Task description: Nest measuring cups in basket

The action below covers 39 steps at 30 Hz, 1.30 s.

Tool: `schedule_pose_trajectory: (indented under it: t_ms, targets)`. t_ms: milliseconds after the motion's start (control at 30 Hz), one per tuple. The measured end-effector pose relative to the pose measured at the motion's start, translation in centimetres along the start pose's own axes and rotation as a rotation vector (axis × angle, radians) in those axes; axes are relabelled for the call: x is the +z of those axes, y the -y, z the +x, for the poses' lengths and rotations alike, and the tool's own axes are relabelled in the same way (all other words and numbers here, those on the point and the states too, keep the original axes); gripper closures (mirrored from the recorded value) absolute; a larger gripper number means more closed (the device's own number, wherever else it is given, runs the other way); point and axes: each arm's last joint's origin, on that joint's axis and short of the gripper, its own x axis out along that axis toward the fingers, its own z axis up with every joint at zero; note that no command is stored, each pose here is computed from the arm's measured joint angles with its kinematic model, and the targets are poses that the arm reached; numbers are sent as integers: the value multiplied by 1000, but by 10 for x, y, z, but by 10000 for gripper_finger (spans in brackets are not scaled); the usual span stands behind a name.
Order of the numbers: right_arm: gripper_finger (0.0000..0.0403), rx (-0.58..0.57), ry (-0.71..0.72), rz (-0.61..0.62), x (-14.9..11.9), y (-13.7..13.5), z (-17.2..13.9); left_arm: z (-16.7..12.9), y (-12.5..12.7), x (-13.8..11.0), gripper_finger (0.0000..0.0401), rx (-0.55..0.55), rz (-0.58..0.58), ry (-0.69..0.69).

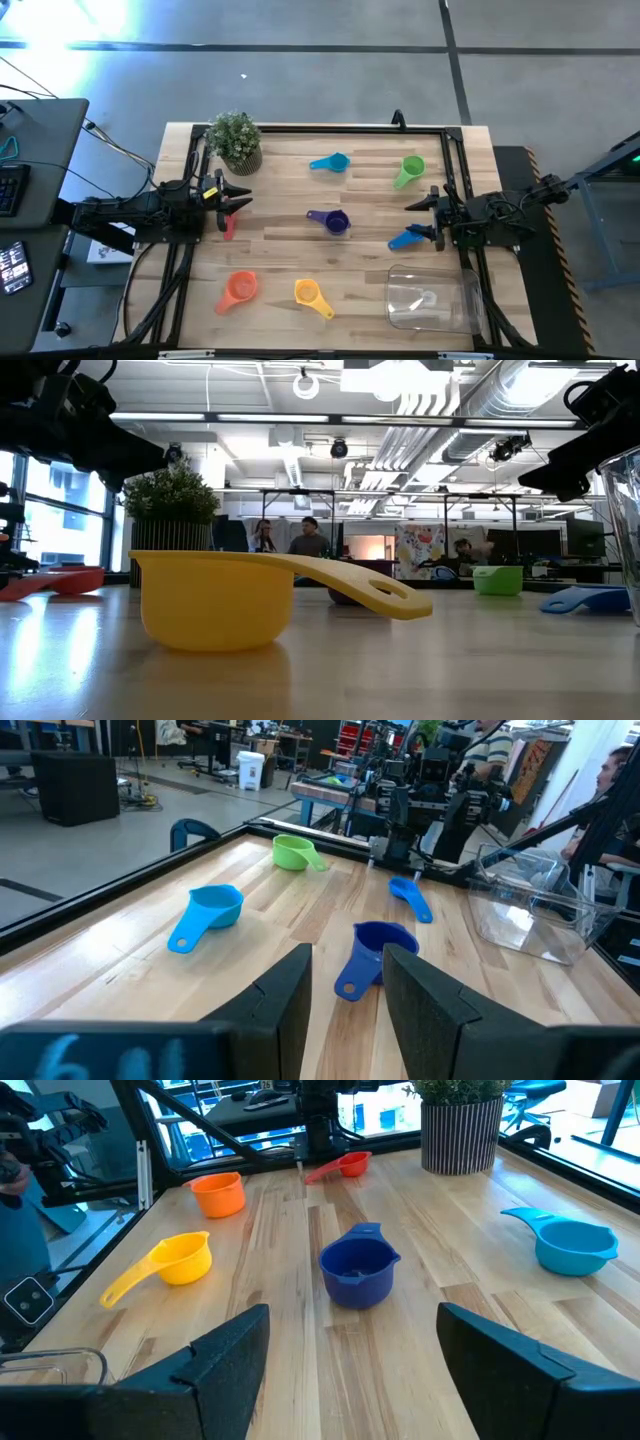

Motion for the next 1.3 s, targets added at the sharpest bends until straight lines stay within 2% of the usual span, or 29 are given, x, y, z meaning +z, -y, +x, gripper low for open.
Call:
schedule_pose_trajectory:
  t_ms: [300,467,633,933,1300]
  targets:
    - [123,0,0,0,0,0,0,0,0,0,286,14,-32,5]
    - [123,0,0,0,0,0,0,0,0,1,286,12,-220,16]
    - [123,0,0,0,0,0,0,0,0,1,286,11,-335,17]
    - [123,0,0,0,0,0,0,-1,1,11,286,-45,-699,112]
    - [123,0,1,0,0,0,0,-5,4,32,286,-152,-712,306]
